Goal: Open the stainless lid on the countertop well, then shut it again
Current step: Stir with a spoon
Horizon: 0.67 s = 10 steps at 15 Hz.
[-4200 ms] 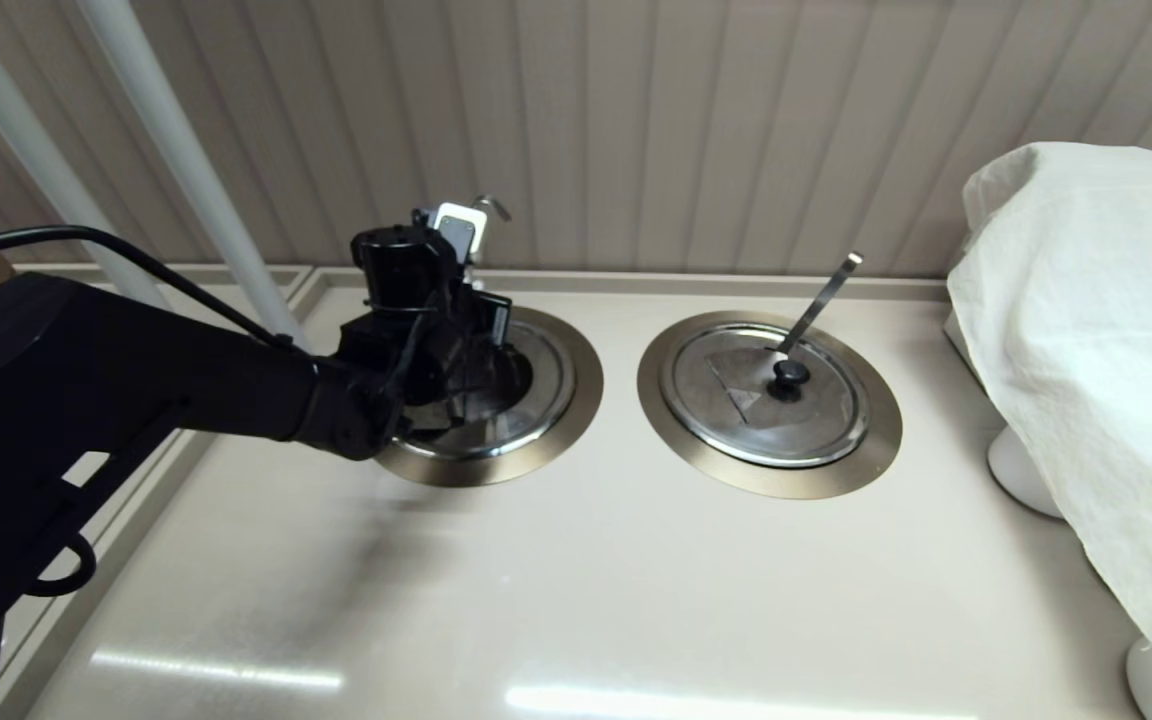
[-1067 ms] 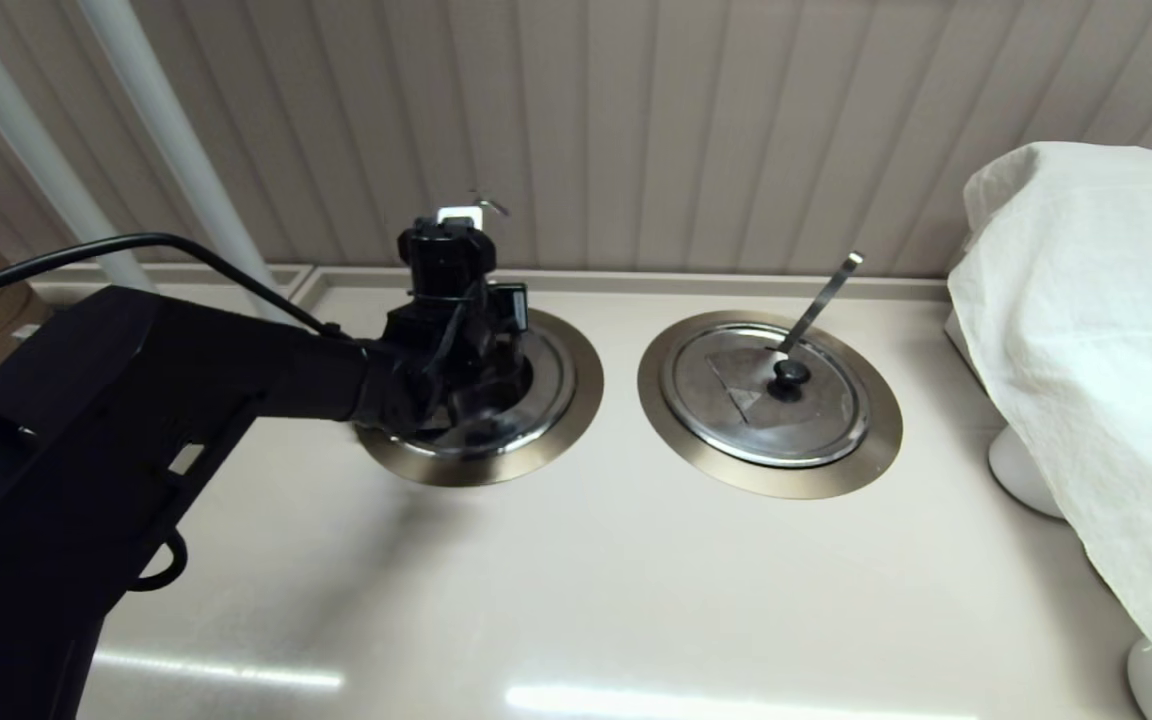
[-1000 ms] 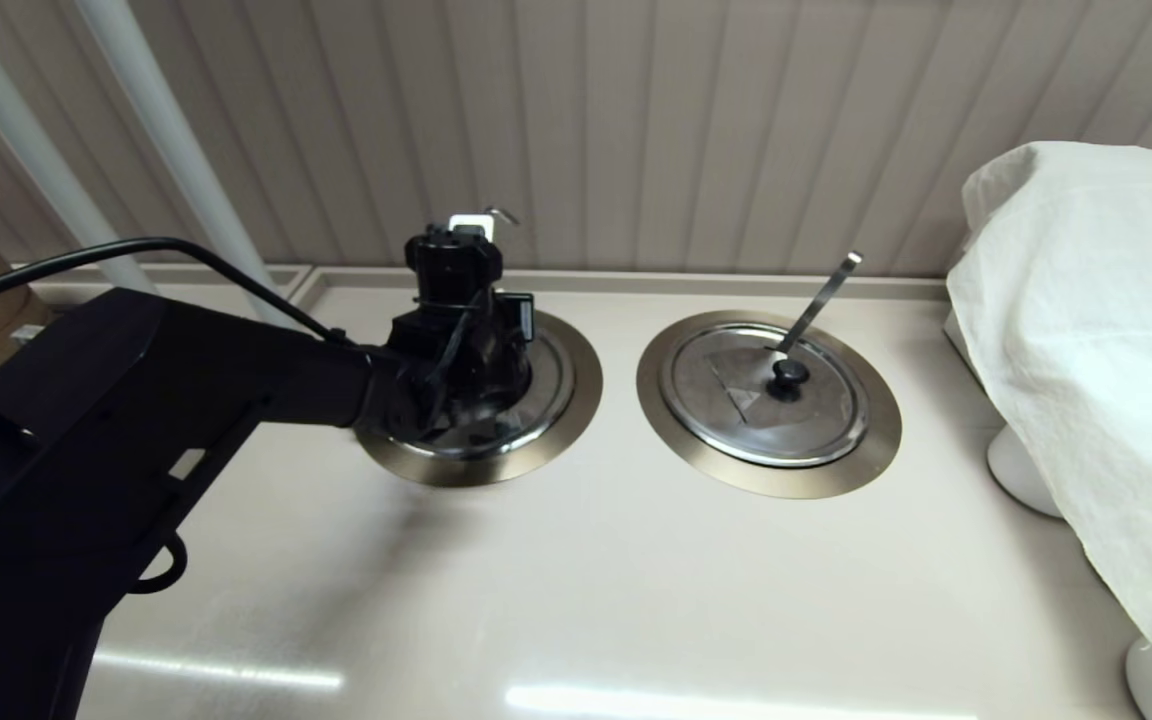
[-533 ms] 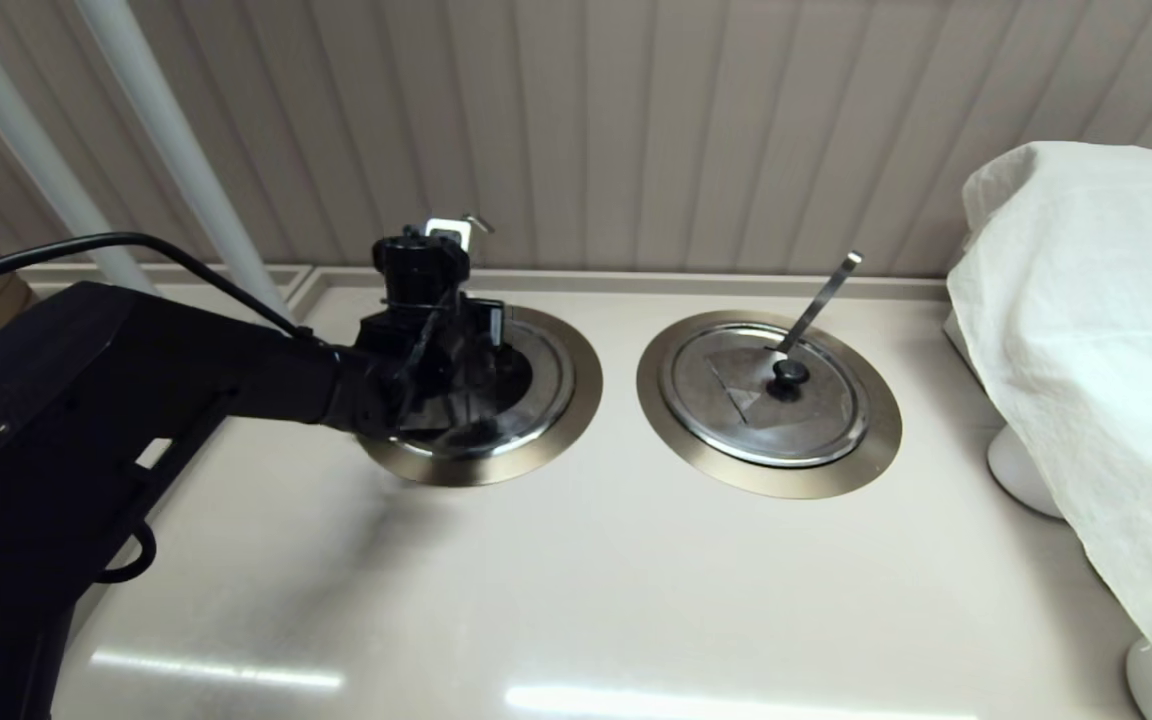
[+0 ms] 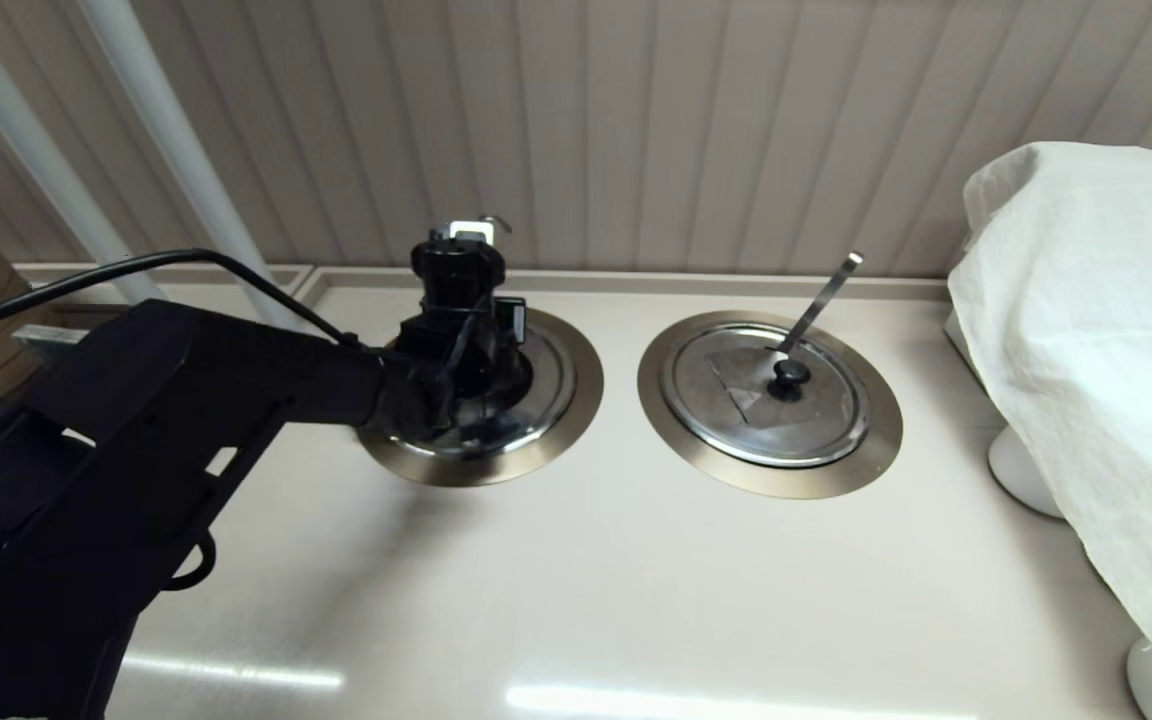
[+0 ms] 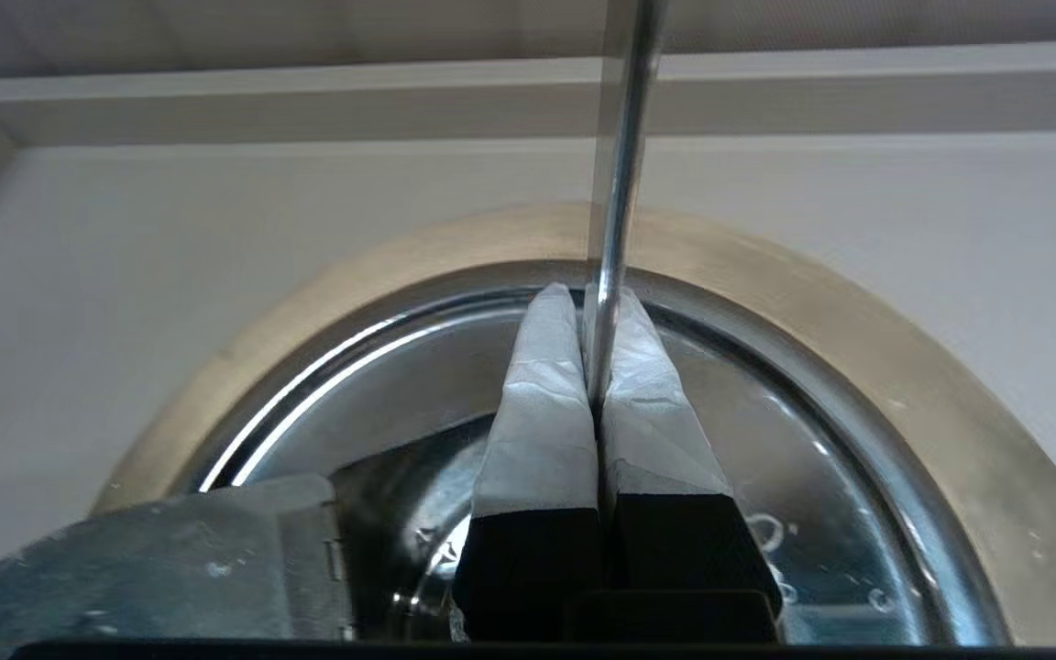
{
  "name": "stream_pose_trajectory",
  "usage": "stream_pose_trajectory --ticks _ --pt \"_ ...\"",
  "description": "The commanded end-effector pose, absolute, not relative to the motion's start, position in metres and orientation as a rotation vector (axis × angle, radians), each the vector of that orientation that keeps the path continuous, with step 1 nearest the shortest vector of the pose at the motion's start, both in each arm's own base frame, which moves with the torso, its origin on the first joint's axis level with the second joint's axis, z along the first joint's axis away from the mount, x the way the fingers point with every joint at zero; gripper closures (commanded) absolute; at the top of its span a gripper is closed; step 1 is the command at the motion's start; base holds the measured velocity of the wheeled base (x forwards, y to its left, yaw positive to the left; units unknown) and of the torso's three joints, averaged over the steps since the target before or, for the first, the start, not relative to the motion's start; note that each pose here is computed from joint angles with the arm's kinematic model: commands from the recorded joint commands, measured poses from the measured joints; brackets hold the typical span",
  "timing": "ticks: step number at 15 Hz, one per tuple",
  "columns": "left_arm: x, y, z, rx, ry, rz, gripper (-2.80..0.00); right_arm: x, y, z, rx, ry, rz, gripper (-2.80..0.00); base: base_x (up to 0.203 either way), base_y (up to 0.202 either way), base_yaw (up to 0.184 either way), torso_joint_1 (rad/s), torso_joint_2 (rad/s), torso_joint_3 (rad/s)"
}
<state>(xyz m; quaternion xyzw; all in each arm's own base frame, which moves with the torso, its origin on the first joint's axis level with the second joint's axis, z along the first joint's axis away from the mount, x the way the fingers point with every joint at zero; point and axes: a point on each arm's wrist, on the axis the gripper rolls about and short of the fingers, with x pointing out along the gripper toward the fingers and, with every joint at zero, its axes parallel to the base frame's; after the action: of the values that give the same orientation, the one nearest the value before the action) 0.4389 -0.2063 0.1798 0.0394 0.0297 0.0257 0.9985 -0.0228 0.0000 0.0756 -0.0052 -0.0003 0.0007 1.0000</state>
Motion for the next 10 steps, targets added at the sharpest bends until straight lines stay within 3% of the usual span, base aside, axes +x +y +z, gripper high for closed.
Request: stream_pose_trajectory --ticks 1,3,4,5,10 --pt "0.4399 -0.2082 0.1731 0.088 0.074 0.050 0.00 -0.0227 0.0000 0.0757 -0.011 0.000 0.002 -2.80 0.000 0.000 0.000 0.000 0.00 0.000" --pt "0.4407 -0.2085 0.1728 0.087 0.076 0.050 0.00 -0.0227 0.0000 0.0757 -0.011 0.000 0.002 -2.80 0.000 0.000 0.000 0.000 0.00 0.000" --pt "0.4412 -0.2088 0.1708 0.090 0.080 0.051 -0.37 -0.0227 0.0000 0.0757 -0.011 0.000 0.002 -2.80 0.000 0.000 0.000 0.000 0.00 0.000" --pt "0.4424 -0.2093 0.1687 0.092 0.082 0.052 -2.80 -0.0227 0.0000 0.0757 -0.011 0.000 0.002 -2.80 0.000 0.000 0.000 0.000 0.00 0.000" --pt "0.4446 -0.2096 0.1720 0.085 0.069 0.054 -2.80 -0.0227 0.0000 0.0757 -0.011 0.000 0.002 -2.80 0.000 0.000 0.000 0.000 0.00 0.000"
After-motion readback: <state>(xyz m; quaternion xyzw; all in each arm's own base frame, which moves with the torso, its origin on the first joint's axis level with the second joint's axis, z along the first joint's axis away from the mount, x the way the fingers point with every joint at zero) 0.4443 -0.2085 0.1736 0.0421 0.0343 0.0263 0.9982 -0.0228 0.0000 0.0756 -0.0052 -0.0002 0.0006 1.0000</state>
